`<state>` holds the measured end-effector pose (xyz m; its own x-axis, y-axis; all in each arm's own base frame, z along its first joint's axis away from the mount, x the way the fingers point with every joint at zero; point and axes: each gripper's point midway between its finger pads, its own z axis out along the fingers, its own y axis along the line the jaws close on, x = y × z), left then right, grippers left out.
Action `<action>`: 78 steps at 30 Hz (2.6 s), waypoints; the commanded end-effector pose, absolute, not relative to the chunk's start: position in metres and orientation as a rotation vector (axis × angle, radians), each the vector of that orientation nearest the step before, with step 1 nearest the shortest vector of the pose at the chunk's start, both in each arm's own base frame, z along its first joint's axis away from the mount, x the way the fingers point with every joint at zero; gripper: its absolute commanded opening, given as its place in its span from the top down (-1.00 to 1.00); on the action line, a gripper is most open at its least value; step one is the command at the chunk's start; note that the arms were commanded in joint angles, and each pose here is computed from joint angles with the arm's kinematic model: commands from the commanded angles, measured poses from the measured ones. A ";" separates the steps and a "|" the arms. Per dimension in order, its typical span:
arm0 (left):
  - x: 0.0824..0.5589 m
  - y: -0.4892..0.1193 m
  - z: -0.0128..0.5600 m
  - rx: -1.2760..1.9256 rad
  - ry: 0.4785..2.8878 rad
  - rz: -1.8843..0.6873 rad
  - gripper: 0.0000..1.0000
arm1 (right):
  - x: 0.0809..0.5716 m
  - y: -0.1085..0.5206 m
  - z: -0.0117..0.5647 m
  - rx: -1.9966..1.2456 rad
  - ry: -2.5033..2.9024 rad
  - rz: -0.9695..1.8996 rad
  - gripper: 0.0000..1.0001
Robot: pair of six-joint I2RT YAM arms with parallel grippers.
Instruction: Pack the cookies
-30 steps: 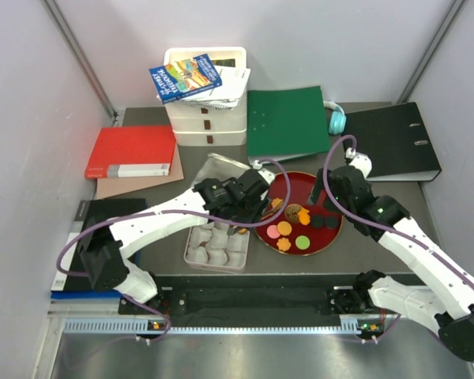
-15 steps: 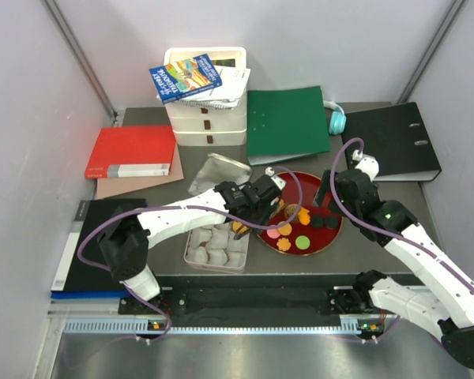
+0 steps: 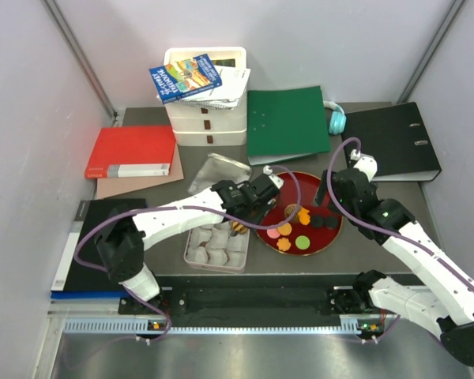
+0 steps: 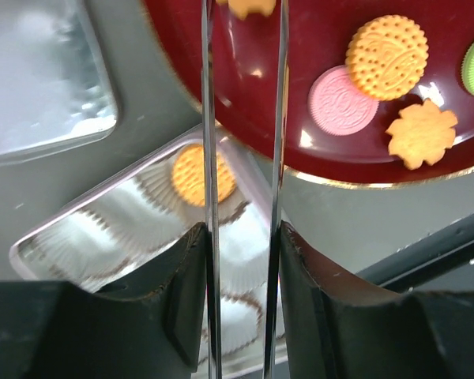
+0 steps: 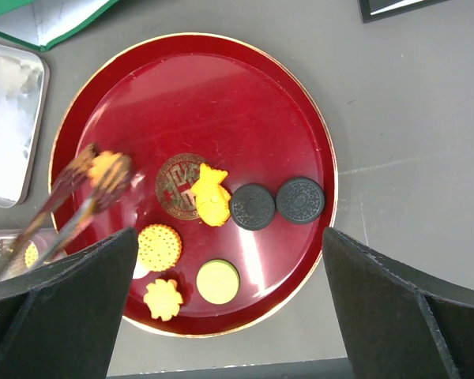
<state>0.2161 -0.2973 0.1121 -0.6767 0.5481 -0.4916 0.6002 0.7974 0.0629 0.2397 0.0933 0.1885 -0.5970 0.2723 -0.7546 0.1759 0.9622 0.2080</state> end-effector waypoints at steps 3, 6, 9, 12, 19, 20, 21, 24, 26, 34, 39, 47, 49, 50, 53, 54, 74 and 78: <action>0.223 -0.270 0.218 0.710 2.322 -0.144 0.24 | 0.251 0.104 0.201 0.299 2.185 0.178 -0.98; 0.214 -0.240 0.240 0.632 2.321 -0.107 0.24 | 0.255 0.110 0.199 0.294 2.189 0.194 -0.98; 0.203 -0.215 0.255 0.565 2.318 -0.097 0.24 | 0.261 0.117 0.196 0.291 2.196 0.216 -0.98; 0.190 -0.195 0.256 0.514 2.354 -0.090 0.24 | 0.265 0.126 0.193 0.288 2.213 0.242 -0.98; 0.164 -0.167 0.234 0.447 2.426 -0.109 0.24 | 0.270 0.138 0.191 0.292 2.231 0.289 -0.98; 0.162 -0.166 0.233 0.441 2.432 -0.116 0.24 | 0.270 0.137 0.190 0.297 2.232 0.289 -0.98; 0.160 -0.165 0.228 0.439 2.445 -0.114 0.24 | 0.269 0.138 0.190 0.296 2.237 0.288 -0.98; 0.155 -0.166 0.219 0.444 2.465 -0.133 0.23 | 0.268 0.138 0.188 0.300 2.244 0.292 -0.98; 0.154 -0.168 0.213 0.450 2.473 -0.143 0.23 | 0.267 0.138 0.189 0.302 2.246 0.294 -0.98; 0.148 -0.172 0.195 0.468 2.506 -0.169 0.22 | 0.265 0.133 0.192 0.303 2.246 0.271 -0.98; 0.148 -0.170 0.189 0.468 2.513 -0.154 0.15 | 0.264 0.133 0.192 0.306 2.247 0.272 -0.98; 0.150 -0.169 0.189 0.466 2.501 -0.143 0.02 | 0.261 0.132 0.189 0.313 2.254 0.273 -0.98; 0.151 -0.170 0.189 0.466 2.496 -0.142 -0.01 | 0.261 0.132 0.190 0.317 2.249 0.277 -0.98; 0.151 -0.170 0.190 0.469 2.495 -0.143 -0.02 | 0.261 0.132 0.190 0.318 2.249 0.279 -0.98; 0.154 -0.172 0.193 0.462 2.485 -0.141 -0.04 | 0.260 0.130 0.191 0.319 2.247 0.272 -0.98; 0.155 -0.172 0.195 0.458 2.478 -0.142 -0.04 | 0.260 0.130 0.191 0.320 2.245 0.273 -0.98; 0.156 -0.323 0.174 0.943 2.397 -0.464 -0.02 | 0.244 0.109 0.187 0.358 2.234 0.221 -0.98; 0.156 -0.331 0.173 0.966 2.380 -0.484 -0.04 | 0.241 0.106 0.186 0.361 2.236 0.211 -0.98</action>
